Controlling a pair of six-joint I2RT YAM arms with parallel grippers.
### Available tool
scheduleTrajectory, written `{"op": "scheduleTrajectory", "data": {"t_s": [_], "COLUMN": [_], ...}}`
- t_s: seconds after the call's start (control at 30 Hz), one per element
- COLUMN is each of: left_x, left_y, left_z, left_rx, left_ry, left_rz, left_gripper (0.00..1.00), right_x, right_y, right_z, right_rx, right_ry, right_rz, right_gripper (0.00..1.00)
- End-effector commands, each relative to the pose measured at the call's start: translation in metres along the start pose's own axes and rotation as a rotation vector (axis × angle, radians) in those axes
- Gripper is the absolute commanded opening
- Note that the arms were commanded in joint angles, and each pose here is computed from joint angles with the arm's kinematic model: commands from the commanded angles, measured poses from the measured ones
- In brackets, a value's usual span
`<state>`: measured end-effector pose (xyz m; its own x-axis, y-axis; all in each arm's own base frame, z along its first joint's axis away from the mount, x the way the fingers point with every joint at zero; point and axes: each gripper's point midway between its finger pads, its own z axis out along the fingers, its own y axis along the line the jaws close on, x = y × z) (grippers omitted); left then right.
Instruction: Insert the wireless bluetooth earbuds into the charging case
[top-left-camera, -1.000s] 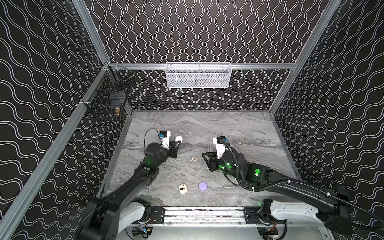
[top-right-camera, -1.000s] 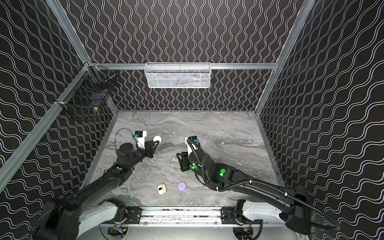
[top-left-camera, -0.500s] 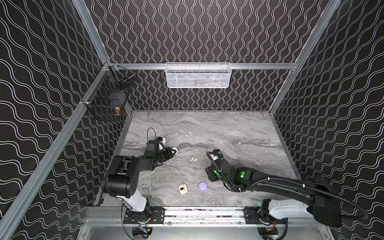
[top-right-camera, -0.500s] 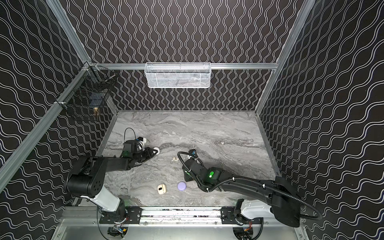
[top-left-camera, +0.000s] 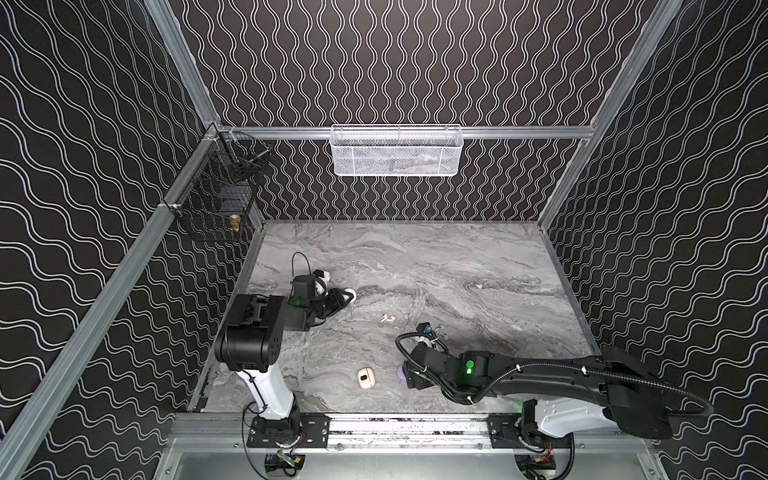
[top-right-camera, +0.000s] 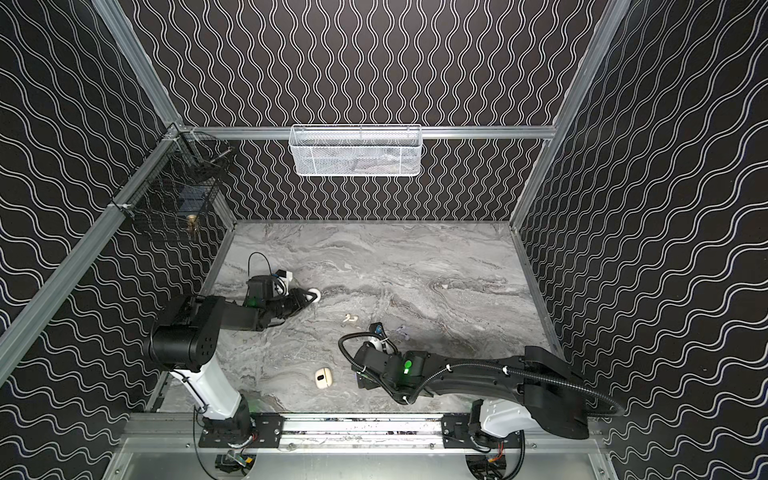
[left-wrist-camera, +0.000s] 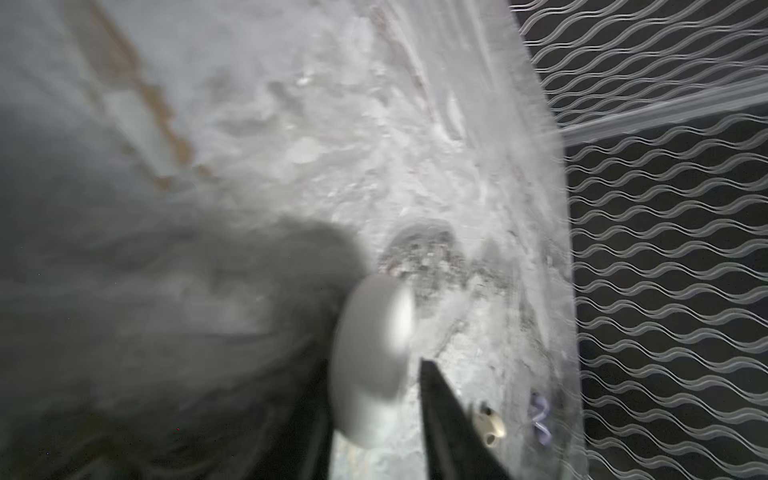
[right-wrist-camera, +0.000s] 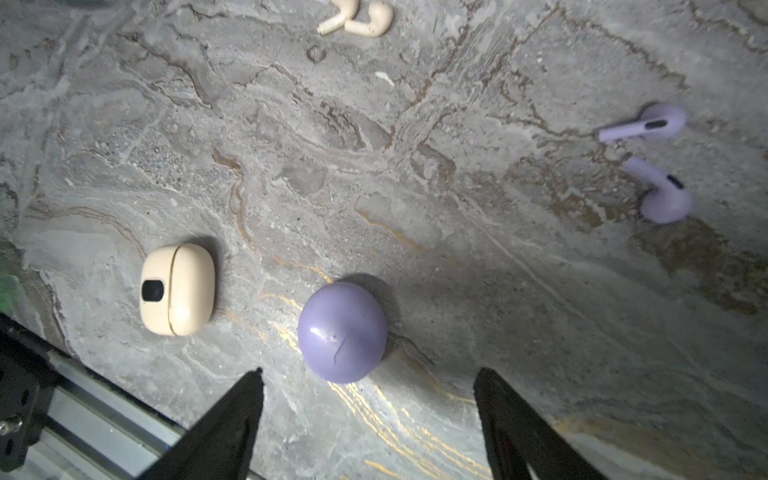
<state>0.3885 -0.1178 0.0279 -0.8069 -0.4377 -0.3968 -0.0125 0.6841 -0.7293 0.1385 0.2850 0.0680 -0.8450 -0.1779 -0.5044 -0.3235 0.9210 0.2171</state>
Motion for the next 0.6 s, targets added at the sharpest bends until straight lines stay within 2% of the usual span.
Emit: {"op": "scheduleTrajectory", "data": {"t_s": [0.0,0.1,0.17,0.3,0.57], "left_x": [0.031,0.031,0.028,0.02,0.001], "left_y": [0.049,0.05,0.05,0.046,0.031], "left_z": [-0.007,-0.012,-0.019,-0.033,-0.066], "left_rx": [-0.23,-0.256,-0.282,-0.314,-0.364], "left_ry": [0.087,0.08,0.07,0.023,-0.085], "left_rz": [-0.073,-0.059,-0.043,-0.01,0.064], "left_gripper": [0.6,0.7,0.84,0.98,0.98], "right_x": [0.005,0.011,0.012,0.014,0.018], "right_y": [-0.005,-0.001,0.002,0.007,0.016], "right_z": [0.0,0.002,0.004,0.009,0.032], "right_rx": [0.045,0.044,0.05,0.077,0.15], "right_ry": [0.005,0.014,0.019,0.03,0.069], "right_rz": [0.038,0.034,0.027,0.013,-0.025], "right_gripper": [0.87,0.91,0.94,0.96,0.9]}}
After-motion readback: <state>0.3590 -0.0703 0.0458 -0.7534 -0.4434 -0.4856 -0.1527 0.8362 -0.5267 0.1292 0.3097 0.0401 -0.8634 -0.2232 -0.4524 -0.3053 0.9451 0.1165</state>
